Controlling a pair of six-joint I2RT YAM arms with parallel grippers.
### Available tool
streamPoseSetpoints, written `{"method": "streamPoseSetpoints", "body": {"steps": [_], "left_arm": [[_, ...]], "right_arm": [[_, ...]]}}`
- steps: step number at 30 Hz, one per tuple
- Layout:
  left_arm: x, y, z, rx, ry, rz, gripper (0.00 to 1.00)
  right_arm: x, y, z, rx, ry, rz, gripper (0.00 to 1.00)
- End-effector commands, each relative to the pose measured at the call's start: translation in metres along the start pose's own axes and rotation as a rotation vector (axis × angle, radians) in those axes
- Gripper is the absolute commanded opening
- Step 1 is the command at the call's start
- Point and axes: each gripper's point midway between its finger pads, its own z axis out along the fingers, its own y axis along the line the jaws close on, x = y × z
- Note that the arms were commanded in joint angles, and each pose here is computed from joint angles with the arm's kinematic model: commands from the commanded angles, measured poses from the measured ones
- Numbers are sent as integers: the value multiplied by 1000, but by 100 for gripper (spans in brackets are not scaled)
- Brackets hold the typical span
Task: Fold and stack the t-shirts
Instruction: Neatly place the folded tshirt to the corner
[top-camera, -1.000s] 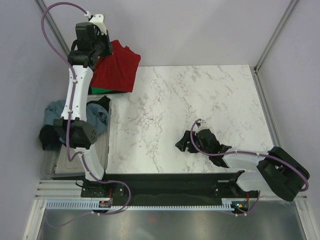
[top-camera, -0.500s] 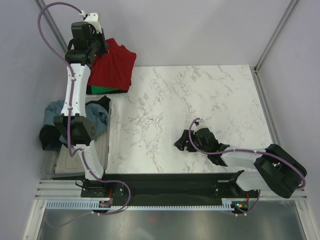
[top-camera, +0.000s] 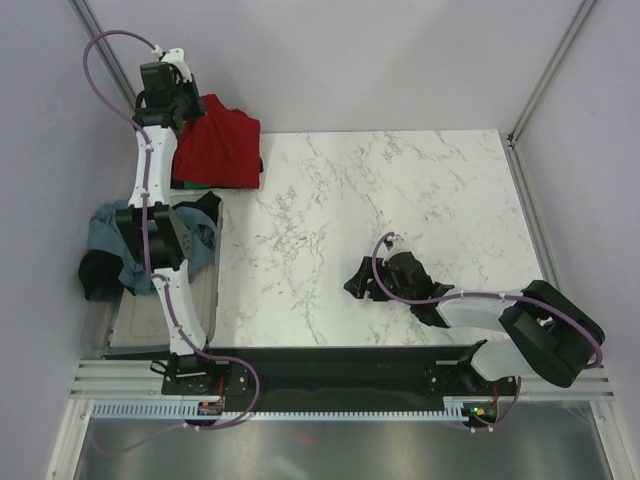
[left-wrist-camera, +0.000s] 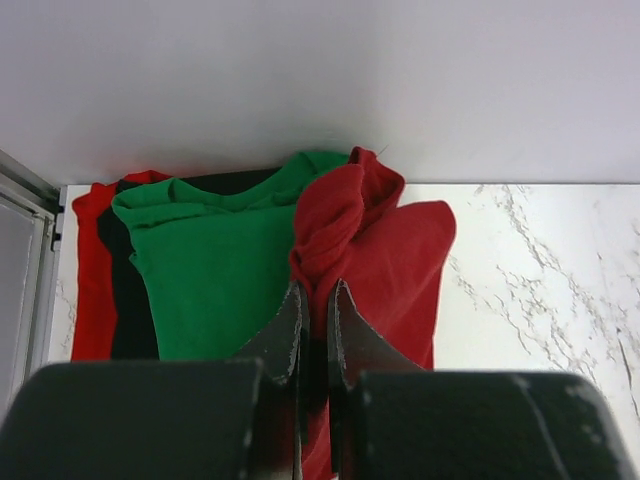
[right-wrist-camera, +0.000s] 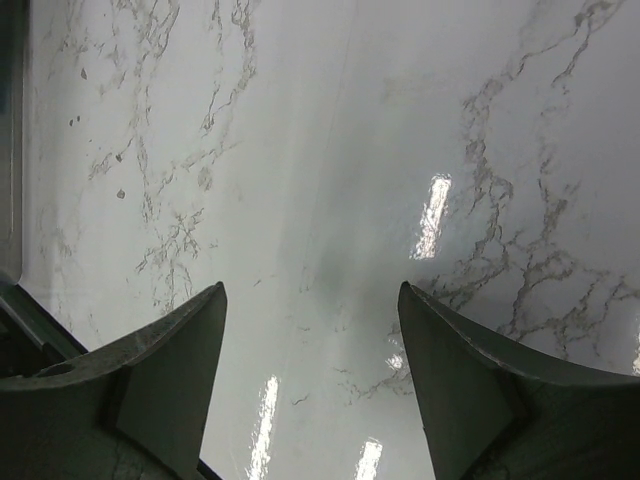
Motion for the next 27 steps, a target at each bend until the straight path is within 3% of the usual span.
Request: {"method": "streamPoseSetpoints", "body": {"steps": [1, 10, 11, 12, 13, 18, 22, 27], "left_arm": [[-52, 13, -5, 14, -176, -19, 2], [-27, 100, 54, -62, -267, -130, 5], [-13, 112, 63, -91, -262, -180, 19], [-6, 127, 67, -109, -266, -209, 44], [10, 131, 79, -103, -246, -235, 99], [21, 122, 79, -69, -198, -270, 100], [-10, 118, 50, -102, -234, -289, 100], [-48, 80, -3, -88, -273, -279, 100]], "right_arm": [[60, -54, -12, 187, 215, -13, 78], [61, -55, -10, 193, 222, -12, 78], [61, -55, -10, 194, 221, -12, 78], [60, -54, -10, 194, 220, -11, 78], [61, -56, -10, 198, 224, -11, 78], [61, -56, -10, 203, 226, -13, 78], [60, -56, -10, 204, 222, -12, 78], [55, -55, -13, 196, 190, -7, 78]]}}
